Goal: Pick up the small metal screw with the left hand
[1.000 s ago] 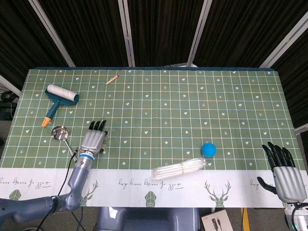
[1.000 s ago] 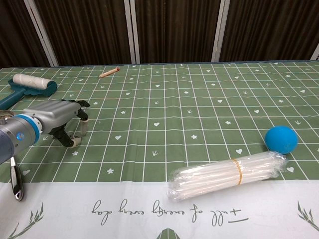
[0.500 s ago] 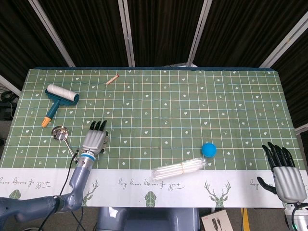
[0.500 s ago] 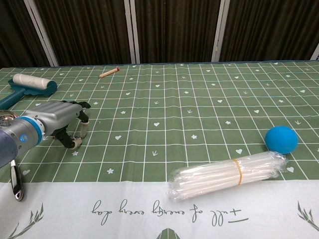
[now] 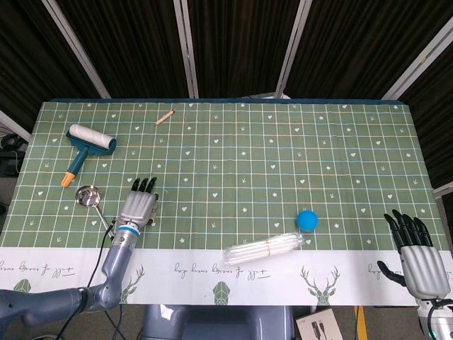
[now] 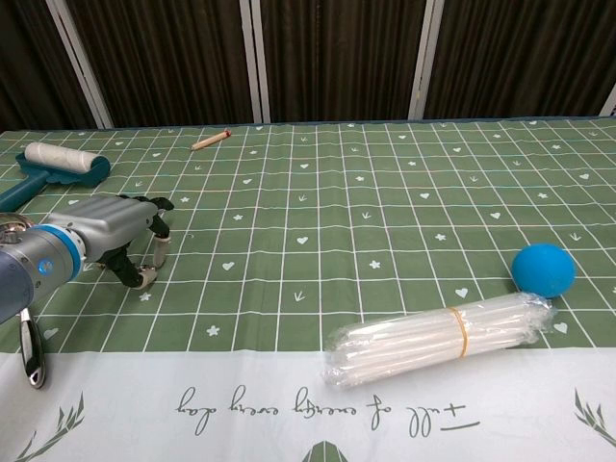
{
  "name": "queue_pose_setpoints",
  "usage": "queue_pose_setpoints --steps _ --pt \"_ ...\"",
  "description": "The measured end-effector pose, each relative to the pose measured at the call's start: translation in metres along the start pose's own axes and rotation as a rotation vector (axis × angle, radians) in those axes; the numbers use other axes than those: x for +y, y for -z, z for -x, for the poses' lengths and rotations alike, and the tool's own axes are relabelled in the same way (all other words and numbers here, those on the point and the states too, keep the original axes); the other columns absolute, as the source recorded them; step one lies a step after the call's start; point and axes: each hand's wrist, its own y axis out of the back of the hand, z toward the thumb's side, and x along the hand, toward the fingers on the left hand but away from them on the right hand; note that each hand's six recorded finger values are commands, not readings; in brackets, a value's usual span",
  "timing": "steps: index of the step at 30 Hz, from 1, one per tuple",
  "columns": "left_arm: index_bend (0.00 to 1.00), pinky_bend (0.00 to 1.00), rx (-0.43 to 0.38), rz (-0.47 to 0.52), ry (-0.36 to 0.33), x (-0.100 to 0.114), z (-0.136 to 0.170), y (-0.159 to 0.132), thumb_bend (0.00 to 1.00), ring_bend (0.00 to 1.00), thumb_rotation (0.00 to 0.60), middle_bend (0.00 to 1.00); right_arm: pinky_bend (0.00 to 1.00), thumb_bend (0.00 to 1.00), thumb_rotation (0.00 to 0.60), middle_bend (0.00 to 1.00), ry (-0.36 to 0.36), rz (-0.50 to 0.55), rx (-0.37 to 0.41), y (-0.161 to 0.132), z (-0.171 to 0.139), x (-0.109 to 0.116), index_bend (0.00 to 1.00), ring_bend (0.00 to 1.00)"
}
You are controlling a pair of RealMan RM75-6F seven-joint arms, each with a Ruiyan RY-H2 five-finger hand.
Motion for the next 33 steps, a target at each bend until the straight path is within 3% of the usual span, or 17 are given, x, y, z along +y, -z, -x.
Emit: queue_pose_setpoints --steps 10,16,23,33 --pt "0.59 0.00 -0.003 0.011 -0.001 0.001 0.000 0.000 0.41 0.00 0.600 0.00 0.00 0.11 0.600 0.00 0.004 0.000 0.000 0.001 0.000 0.001 0.00 0.00" --pt "0.59 0.00 -0.024 0.069 -0.053 0.022 0.004 -0.004 0.41 0.00 0.600 0.00 0.00 0.11 0.600 0.00 0.003 -0.001 -0.001 0.001 -0.001 0.000 0.00 0.00" --pt "0.59 0.00 -0.049 0.226 -0.131 0.057 0.010 -0.005 0.41 0.00 0.600 0.00 0.00 0.11 0.600 0.00 0.002 -0.003 -0.001 0.001 0.000 0.000 0.00 0.00" --pt "0.60 0.00 -0.039 0.461 -0.199 0.074 0.009 0.013 0.43 0.00 0.600 0.00 0.00 0.11 0.600 0.00 -0.002 -0.004 -0.004 0.001 0.000 0.000 0.00 0.00"
